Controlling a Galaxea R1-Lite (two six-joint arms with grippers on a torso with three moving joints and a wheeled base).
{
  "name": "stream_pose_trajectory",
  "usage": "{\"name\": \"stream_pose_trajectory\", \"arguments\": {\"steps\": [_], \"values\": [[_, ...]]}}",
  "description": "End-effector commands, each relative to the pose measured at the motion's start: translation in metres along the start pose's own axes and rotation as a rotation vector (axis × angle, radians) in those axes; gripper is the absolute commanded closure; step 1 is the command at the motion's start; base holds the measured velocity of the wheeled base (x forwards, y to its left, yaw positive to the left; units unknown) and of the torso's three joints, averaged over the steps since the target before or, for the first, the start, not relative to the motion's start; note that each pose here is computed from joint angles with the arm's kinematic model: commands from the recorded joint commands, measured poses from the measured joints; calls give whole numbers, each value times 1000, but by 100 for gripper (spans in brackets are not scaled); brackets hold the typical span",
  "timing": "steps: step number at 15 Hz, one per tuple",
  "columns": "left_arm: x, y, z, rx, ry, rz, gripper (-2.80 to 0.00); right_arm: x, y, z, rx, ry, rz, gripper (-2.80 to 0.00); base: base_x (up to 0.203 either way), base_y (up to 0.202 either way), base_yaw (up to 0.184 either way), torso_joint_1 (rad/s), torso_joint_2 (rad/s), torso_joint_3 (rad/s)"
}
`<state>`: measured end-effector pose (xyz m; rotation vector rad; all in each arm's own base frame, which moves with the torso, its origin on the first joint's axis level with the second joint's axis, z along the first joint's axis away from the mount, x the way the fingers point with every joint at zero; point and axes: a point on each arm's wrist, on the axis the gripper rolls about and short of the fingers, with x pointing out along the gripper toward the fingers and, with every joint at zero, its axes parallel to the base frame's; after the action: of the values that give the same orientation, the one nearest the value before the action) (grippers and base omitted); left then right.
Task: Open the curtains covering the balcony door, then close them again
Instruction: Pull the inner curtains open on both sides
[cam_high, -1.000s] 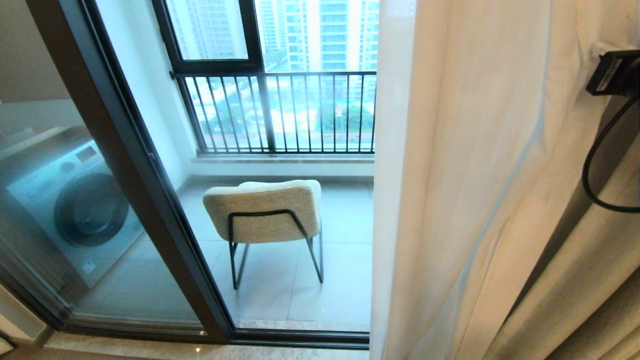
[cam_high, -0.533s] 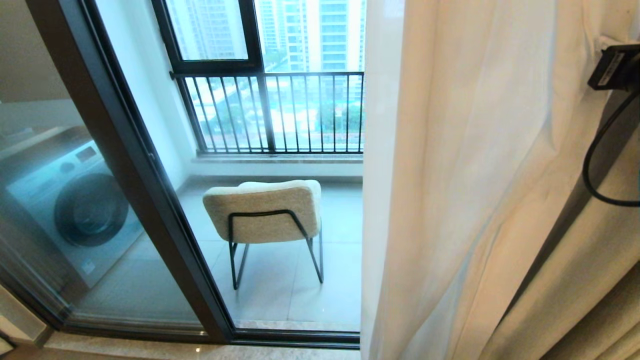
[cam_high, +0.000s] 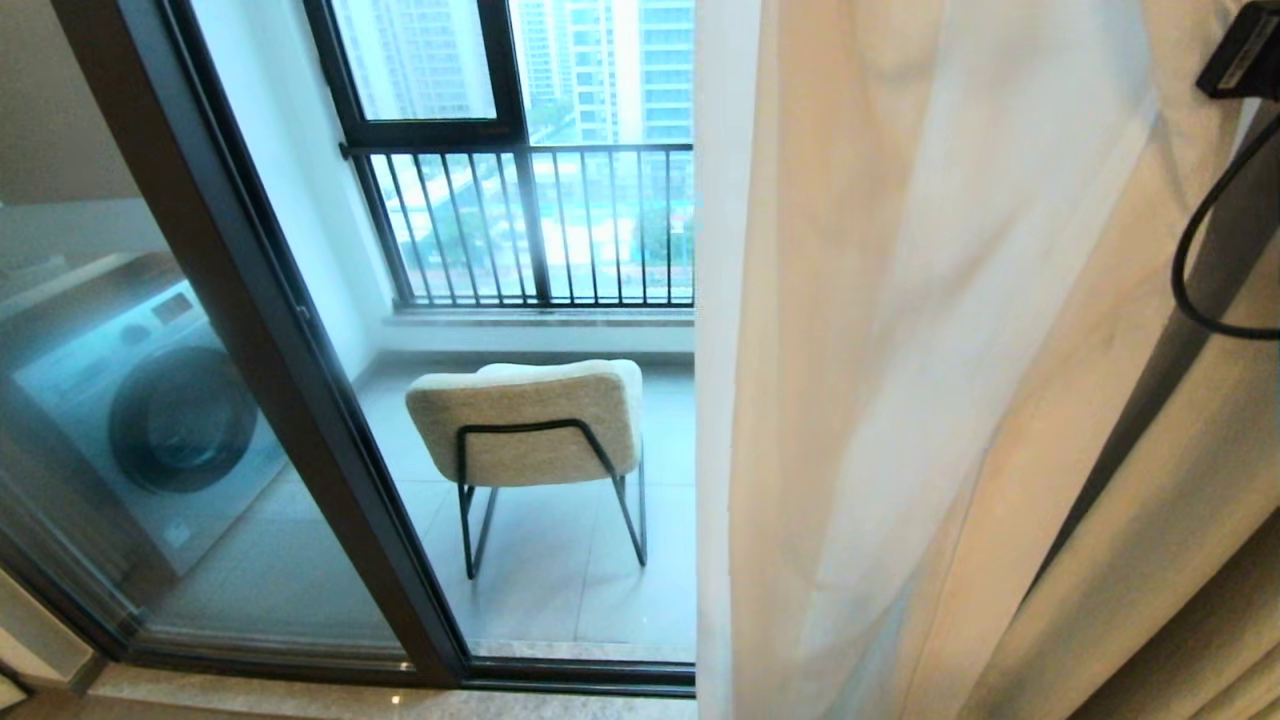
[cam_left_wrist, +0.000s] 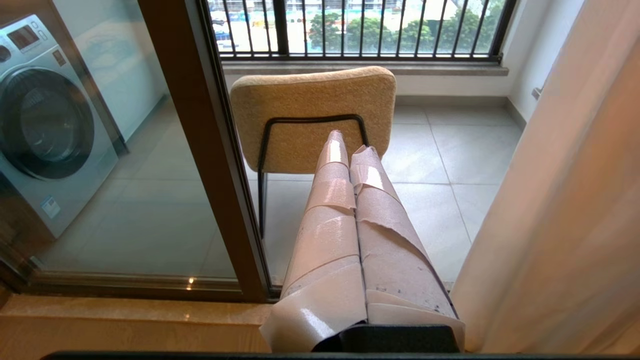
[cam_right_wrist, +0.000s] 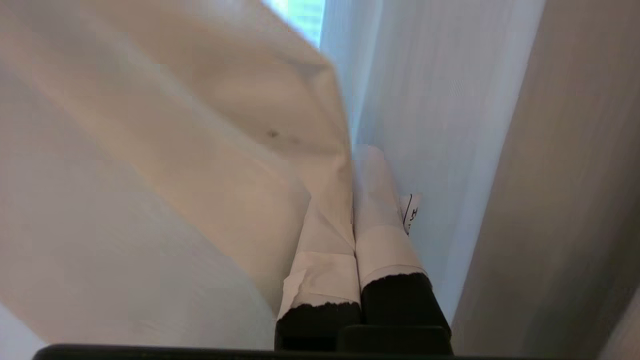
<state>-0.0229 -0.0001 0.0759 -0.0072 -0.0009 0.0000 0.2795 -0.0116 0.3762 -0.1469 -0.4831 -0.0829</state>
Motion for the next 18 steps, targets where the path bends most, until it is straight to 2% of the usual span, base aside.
{"name": "stream_pose_trajectory", "arguments": {"steps": [1, 3, 6, 14, 18], "values": [[0, 0, 0, 0, -1, 0, 0, 7, -5, 7, -7, -22, -16, 0, 0, 0, 0, 0, 0, 0], [0, 0, 0, 0, -1, 0, 0, 8, -16, 8, -24, -22, -48, 0, 0, 0, 0, 0, 0, 0], [0, 0, 0, 0, -1, 0, 0, 7, -52, 5, -66, 8, -153, 0, 0, 0, 0, 0, 0, 0], [0, 0, 0, 0, -1, 0, 0, -34, -186, -6, -198, 92, -429, 0, 0, 0, 0, 0, 0, 0], [0, 0, 0, 0, 0, 0, 0, -60, -235, -13, -254, 140, -538, 0, 0, 0, 0, 0, 0, 0]]}}
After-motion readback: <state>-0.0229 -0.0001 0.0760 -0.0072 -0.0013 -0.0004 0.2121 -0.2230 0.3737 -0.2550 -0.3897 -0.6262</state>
